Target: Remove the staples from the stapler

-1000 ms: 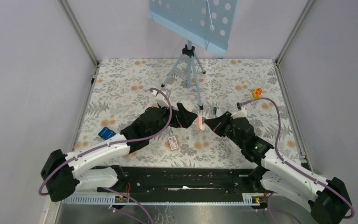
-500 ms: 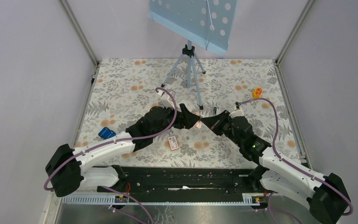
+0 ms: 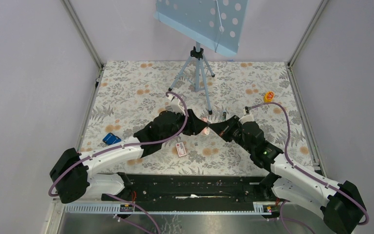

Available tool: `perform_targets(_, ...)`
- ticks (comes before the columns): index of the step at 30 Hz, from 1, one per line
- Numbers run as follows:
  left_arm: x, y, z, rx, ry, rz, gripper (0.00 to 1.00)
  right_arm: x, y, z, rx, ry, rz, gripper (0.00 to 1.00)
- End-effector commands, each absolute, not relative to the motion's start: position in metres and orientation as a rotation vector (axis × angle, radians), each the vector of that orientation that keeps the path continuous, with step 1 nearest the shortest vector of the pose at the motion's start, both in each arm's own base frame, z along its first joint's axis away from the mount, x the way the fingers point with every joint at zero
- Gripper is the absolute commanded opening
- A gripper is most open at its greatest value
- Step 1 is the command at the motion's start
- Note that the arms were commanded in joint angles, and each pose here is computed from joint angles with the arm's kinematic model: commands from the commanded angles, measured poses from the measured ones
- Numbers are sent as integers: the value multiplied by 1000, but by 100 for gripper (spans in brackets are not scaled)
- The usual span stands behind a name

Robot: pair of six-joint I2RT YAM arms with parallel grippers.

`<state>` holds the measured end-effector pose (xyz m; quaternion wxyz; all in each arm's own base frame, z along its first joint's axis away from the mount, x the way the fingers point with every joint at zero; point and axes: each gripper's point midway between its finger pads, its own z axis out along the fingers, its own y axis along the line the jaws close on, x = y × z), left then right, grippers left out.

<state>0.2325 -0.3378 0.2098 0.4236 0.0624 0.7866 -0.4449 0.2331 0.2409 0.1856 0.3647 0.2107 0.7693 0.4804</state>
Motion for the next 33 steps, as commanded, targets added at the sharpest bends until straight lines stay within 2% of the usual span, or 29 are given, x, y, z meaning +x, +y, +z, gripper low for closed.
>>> perform_targets(1, 238, -346, 243, 178, 1872, -1158, 42, 235, 248, 221, 519, 1888, 1319, 0)
perform_targets(6, 238, -345, 242, 197, 1869, -1142, 14, 235, 247, 220, 513, 1890, 1309, 0)
perform_targets(8, 235, -348, 240, 238, 1876, -1149, 0, 235, 247, 219, 499, 1893, 1297, 5)
perform_targets(13, 233, -342, 239, 303, 1854, -1095, 0, 236, 237, 221, 403, 1901, 1177, 34)
perform_targets(19, 226, -318, 243, 421, 1709, -1003, 0, 235, 220, 230, 248, 1882, 1011, 51)
perform_targets(27, 181, -300, 252, 734, 1431, -1010, 0, 220, 261, 248, -141, 1888, 1112, 56)
perform_targets(33, 172, -294, 255, 737, 1401, -1028, 0, 215, 298, 245, -214, 1930, 1304, 48)
